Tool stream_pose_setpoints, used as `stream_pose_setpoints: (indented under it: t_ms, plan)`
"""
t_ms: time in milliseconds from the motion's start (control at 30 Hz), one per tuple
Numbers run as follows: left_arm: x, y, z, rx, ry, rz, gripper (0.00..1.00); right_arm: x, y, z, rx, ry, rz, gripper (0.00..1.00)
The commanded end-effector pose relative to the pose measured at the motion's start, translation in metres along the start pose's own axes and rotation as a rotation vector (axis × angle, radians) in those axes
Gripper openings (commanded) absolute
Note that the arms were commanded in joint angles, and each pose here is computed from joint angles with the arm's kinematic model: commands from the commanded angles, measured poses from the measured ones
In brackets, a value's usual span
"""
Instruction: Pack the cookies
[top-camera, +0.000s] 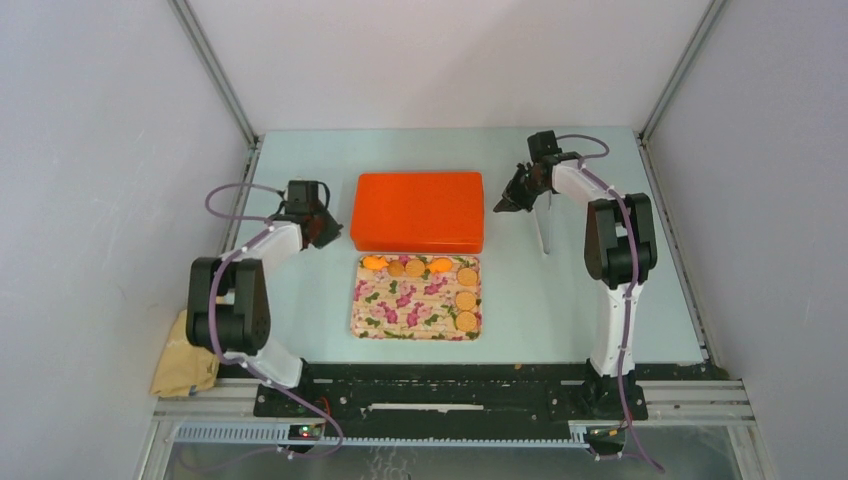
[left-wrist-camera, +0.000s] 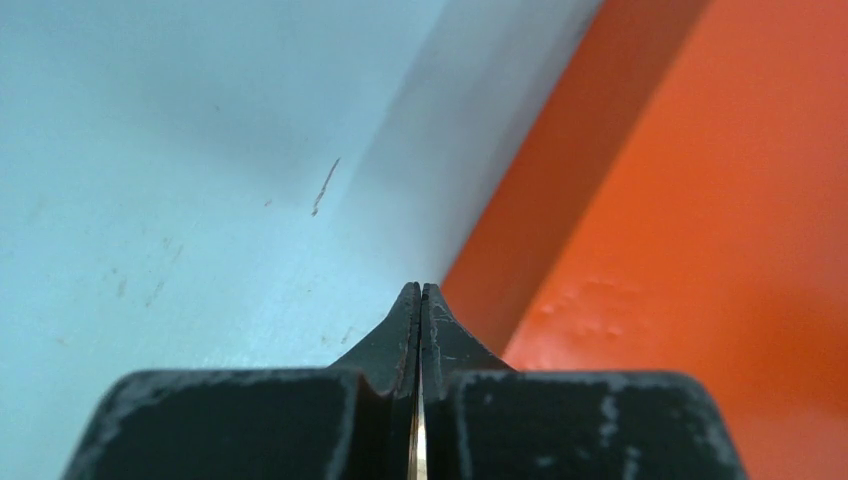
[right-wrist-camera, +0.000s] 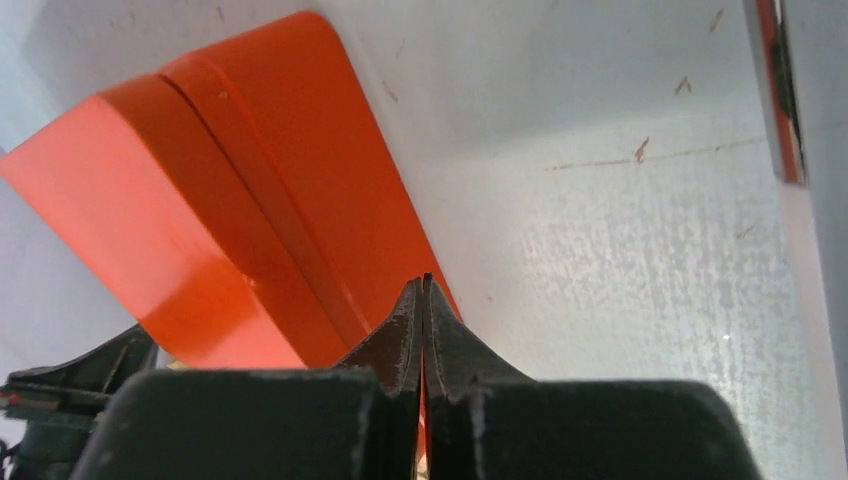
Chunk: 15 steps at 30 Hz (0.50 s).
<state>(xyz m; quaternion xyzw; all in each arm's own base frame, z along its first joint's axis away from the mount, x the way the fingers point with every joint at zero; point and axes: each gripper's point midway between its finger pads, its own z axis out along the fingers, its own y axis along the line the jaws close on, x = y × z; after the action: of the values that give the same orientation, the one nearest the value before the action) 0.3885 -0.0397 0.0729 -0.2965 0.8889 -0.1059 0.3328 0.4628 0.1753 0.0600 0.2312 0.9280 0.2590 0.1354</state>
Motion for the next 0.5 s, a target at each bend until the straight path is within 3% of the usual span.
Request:
stream_pose_setpoints:
  t_ms: [0, 333, 467]
  plan:
    - [0.003, -0.009, 0.022, -0.001, 0.048, 0.01, 0.0, 0.007, -0.006, 0.006, 0.057, 0.059, -0.034, 0.0]
    - [0.021, -0.065, 0.023, 0.156, 0.105, 0.078, 0.0, 0.023, 0.005, 0.01, 0.025, 0.107, -0.069, 0.0]
    - [0.027, -0.071, 0.02, 0.18, 0.117, 0.092, 0.0, 0.012, -0.001, -0.004, 0.09, 0.018, -0.08, 0.0]
